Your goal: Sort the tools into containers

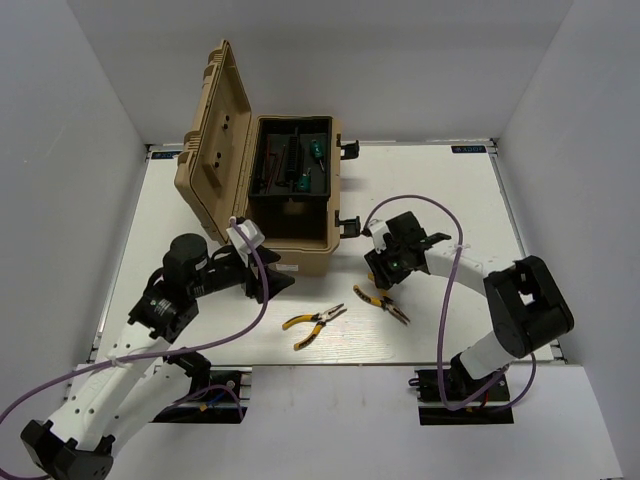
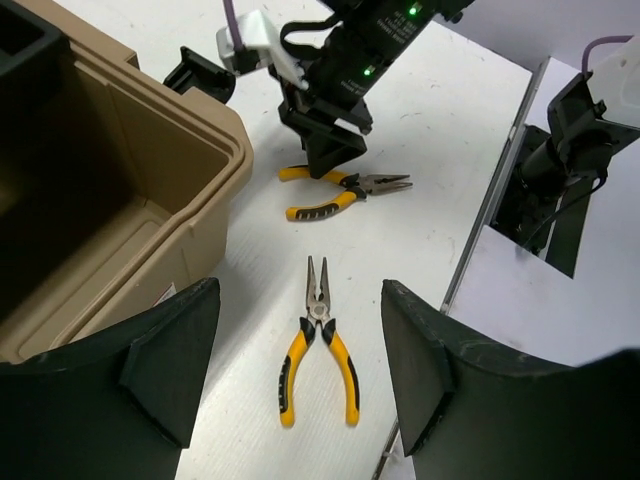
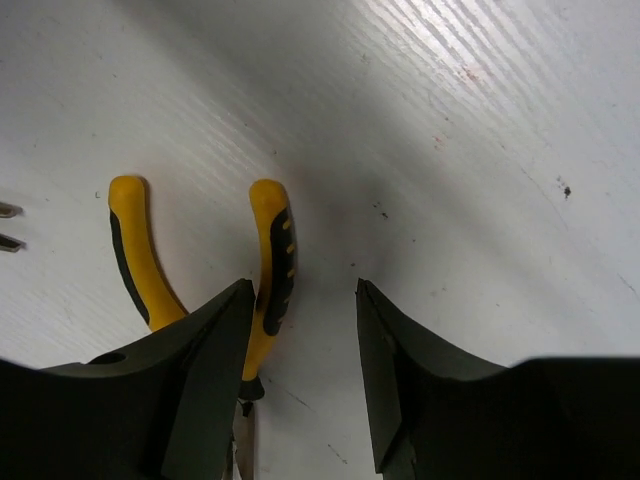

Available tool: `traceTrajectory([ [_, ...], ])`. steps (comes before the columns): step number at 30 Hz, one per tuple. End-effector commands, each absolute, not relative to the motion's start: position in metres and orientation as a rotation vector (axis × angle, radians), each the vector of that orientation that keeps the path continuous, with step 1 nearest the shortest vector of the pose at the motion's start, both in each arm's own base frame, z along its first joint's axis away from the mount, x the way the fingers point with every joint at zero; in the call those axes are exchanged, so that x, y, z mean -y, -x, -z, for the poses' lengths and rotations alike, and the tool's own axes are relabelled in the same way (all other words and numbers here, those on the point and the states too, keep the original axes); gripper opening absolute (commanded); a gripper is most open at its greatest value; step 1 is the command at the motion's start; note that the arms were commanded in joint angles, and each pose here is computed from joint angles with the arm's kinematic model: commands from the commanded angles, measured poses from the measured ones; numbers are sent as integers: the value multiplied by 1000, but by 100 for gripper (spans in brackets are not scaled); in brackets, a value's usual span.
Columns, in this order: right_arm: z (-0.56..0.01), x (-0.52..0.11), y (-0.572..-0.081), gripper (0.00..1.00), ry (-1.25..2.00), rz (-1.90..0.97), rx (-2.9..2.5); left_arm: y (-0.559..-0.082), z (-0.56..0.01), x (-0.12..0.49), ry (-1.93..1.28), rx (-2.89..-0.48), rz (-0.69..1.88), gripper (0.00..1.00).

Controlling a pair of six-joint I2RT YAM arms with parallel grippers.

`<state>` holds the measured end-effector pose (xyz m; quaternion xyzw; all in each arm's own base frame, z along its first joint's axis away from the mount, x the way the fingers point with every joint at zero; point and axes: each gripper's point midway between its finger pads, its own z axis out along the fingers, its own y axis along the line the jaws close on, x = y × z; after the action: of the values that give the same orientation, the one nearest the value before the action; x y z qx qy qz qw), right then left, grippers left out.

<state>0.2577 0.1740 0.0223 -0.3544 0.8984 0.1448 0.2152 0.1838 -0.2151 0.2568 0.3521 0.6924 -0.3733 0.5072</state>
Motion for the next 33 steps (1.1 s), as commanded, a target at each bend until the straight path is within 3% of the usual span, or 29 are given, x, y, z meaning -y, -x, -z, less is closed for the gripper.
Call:
traceTrajectory([
  [1,-24,-178,-270,52,979,-321,-2460,-177,-263,216,-874,-1596,905,76],
  [5,-14,-174,-260,49,998,-287,-2474,-179,-263,215,-866,-1600,895,76],
  [9,-7,-167,-254,39,993,-241,-2490,-180,-262,214,-859,-1603,886,76],
  [12,-2,-161,-245,26,999,-233,-2520,-182,-262,213,-852,-1606,878,76],
  [13,-2,-161,-243,17,1002,-233,-2523,-182,-262,213,-852,-1606,878,76],
  [16,-3,-161,-239,0,1002,-257,-2538,-182,-262,213,-852,-1606,878,76],
  [26,-100,-185,-208,0,1331,-570,-2287,-184,-253,215,-847,-1651,890,76],
  [33,-201,-192,-229,0,1395,-492,-2002,-186,-251,216,-847,-1661,891,76],
])
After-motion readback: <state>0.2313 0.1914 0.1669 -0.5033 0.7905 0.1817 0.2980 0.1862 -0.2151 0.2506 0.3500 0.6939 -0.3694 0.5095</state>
